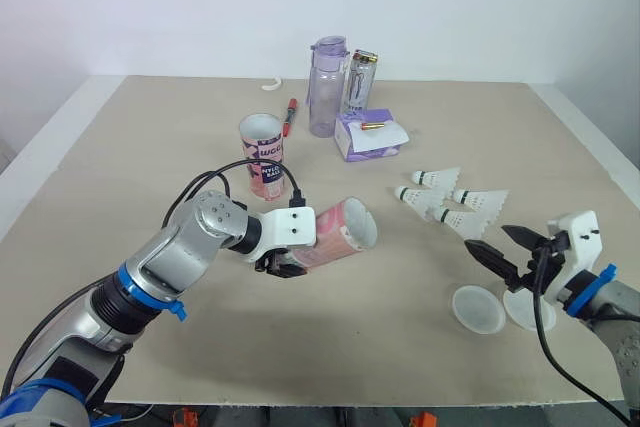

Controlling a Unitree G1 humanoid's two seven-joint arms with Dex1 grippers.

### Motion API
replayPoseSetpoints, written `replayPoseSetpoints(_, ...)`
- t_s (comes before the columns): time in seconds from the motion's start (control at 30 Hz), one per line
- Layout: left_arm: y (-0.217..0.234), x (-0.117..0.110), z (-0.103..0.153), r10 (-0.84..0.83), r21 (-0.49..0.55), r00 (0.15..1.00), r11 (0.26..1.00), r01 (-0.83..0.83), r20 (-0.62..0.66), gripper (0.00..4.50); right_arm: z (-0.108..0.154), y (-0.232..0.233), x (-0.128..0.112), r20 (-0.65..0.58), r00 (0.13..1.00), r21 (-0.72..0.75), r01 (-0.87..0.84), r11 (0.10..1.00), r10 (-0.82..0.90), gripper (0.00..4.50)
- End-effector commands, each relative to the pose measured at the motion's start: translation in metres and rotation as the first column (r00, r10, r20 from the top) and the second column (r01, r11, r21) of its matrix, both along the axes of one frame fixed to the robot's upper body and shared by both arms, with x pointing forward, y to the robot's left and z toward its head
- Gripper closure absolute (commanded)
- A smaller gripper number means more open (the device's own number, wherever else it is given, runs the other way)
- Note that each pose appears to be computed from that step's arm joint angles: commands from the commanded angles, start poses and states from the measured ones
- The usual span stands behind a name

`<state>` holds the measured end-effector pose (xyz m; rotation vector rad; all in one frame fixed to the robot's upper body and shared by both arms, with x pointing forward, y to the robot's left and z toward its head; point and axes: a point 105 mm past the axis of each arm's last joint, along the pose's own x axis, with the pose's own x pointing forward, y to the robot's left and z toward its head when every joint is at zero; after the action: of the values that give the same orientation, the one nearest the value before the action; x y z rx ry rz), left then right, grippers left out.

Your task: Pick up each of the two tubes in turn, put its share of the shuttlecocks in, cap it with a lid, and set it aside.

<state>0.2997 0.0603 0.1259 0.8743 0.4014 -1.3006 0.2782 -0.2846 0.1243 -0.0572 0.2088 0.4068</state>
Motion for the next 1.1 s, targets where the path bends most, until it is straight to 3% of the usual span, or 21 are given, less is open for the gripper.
replayPoseSetpoints(0.03,0.006,-0.001,-0.012,0.031,0.034,0.999,0.999,-0.030,-0.027,1.70,0.006,0.001,0.007,0.035,0.999,0.038,-0.001,0.999,-0.001,0.01)
replayPoseSetpoints(0.63,0.005,-0.003,-0.014,0.041,0.029,0.999,0.999,-0.040,-0.026,1.70,-0.010,0.023,0.038,-0.011,1.000,0.139,-0.007,0.990,0.008,0.01)
replayPoseSetpoints(0.73,0.005,-0.003,-0.014,0.042,0.029,0.999,0.999,-0.041,-0.027,1.70,-0.010,0.021,0.043,-0.014,1.000,0.153,0.014,0.988,-0.012,0.70)
replayPoseSetpoints(0.9,0.008,-0.002,-0.015,0.049,0.033,0.998,0.998,-0.049,-0.026,1.70,-0.012,0.020,0.046,-0.027,0.999,0.149,0.024,0.989,-0.020,3.16)
replayPoseSetpoints(1.0,0.008,-0.002,-0.015,0.053,0.035,0.998,0.998,-0.052,-0.026,1.70,-0.012,0.019,0.047,-0.026,0.999,0.151,0.031,0.988,-0.027,4.24)
replayPoseSetpoints(1.1,0.008,-0.002,-0.015,0.054,0.033,0.998,0.998,-0.053,-0.026,1.70,-0.010,0.021,0.047,-0.022,0.999,0.149,0.027,0.989,-0.024,4.40)
